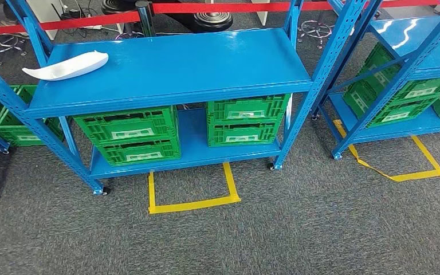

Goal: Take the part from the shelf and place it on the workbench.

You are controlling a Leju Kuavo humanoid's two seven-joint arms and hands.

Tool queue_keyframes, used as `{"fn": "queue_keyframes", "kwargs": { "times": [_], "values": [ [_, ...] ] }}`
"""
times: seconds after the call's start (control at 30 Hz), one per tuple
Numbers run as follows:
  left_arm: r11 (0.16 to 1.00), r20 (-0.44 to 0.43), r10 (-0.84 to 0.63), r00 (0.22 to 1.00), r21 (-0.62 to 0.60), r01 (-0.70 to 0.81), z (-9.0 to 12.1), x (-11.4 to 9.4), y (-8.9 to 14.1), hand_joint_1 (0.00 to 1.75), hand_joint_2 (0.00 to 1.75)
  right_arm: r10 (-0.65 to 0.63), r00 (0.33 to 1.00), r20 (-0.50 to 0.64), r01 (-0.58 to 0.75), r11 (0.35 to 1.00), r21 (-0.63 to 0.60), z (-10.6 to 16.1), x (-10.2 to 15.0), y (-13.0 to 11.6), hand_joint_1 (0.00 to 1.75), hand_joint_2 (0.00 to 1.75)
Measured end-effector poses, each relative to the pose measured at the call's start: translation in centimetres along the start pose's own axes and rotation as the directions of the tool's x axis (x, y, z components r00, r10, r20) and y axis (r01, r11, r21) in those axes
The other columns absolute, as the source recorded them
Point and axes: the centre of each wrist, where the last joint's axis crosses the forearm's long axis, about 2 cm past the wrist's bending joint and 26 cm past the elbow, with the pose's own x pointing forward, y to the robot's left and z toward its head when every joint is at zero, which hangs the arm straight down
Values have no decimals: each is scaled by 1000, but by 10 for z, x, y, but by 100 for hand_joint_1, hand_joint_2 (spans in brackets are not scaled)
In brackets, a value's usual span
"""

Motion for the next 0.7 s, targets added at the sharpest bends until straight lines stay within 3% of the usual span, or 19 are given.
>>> {"fn": "queue_keyframes", "kwargs": {
  "times": [0.7],
  "values": [
    [994,-22,104,994,16,-104,1,-6,-5,0,0,-80,997,3,80,997,-11,0,-2,3,0,175]
  ]
}}
